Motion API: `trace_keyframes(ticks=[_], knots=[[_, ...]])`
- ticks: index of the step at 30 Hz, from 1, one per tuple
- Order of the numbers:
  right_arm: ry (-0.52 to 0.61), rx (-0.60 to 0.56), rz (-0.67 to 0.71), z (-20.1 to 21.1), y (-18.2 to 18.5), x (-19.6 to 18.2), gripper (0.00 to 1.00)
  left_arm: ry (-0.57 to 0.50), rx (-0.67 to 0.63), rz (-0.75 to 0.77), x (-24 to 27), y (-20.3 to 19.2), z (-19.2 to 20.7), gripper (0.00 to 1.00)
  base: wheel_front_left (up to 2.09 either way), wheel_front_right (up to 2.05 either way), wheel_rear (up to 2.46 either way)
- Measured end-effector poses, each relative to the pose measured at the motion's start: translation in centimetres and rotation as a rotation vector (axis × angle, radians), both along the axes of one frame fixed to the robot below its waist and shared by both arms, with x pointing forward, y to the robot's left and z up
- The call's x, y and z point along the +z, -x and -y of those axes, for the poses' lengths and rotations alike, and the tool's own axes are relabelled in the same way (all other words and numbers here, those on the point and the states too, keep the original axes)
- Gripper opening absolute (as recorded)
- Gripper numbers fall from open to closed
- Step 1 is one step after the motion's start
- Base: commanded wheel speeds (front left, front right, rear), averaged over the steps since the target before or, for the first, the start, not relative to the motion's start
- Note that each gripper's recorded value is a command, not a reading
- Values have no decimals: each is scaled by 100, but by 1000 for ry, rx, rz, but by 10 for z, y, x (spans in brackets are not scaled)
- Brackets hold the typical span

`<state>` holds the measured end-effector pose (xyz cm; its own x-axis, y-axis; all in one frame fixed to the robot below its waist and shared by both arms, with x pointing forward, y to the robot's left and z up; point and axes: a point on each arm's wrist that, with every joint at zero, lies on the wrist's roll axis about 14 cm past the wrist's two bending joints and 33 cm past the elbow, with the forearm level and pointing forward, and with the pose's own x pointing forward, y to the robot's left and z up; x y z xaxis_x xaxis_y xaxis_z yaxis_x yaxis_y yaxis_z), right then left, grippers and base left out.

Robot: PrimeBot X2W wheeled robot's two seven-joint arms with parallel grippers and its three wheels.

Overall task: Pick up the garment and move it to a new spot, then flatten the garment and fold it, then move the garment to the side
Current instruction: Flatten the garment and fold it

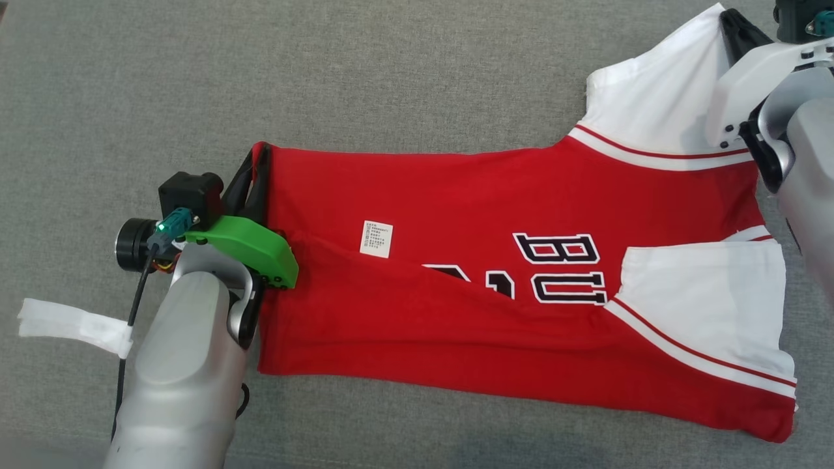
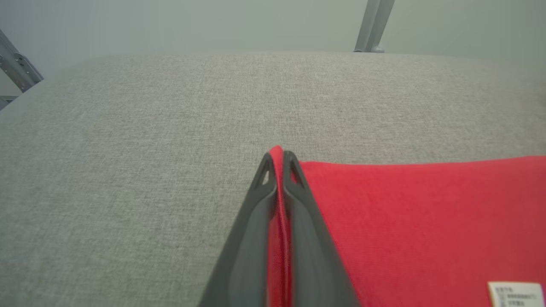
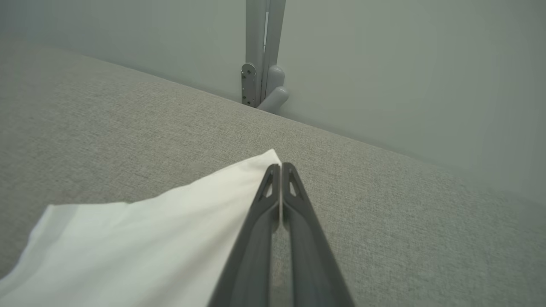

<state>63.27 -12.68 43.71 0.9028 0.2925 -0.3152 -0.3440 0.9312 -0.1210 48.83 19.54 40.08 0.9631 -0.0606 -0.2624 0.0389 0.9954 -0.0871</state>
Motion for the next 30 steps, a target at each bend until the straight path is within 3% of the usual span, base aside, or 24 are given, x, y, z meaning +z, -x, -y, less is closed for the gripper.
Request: trace_keyframes(ticks=[11, 17, 30], knots=[[-173, -39, 107, 1, 36, 39, 0, 10, -10, 33, 13, 29, 4, 0, 0, 0, 0], [-215, -61, 165, 25, 80, 53, 0, 14, -12, 64, 24, 51, 4, 0, 0, 0, 0], [-358, -158, 130, 47, 191, 29, 0, 35, -31, 57, 20, 98, 15, 0, 0, 0, 0]])
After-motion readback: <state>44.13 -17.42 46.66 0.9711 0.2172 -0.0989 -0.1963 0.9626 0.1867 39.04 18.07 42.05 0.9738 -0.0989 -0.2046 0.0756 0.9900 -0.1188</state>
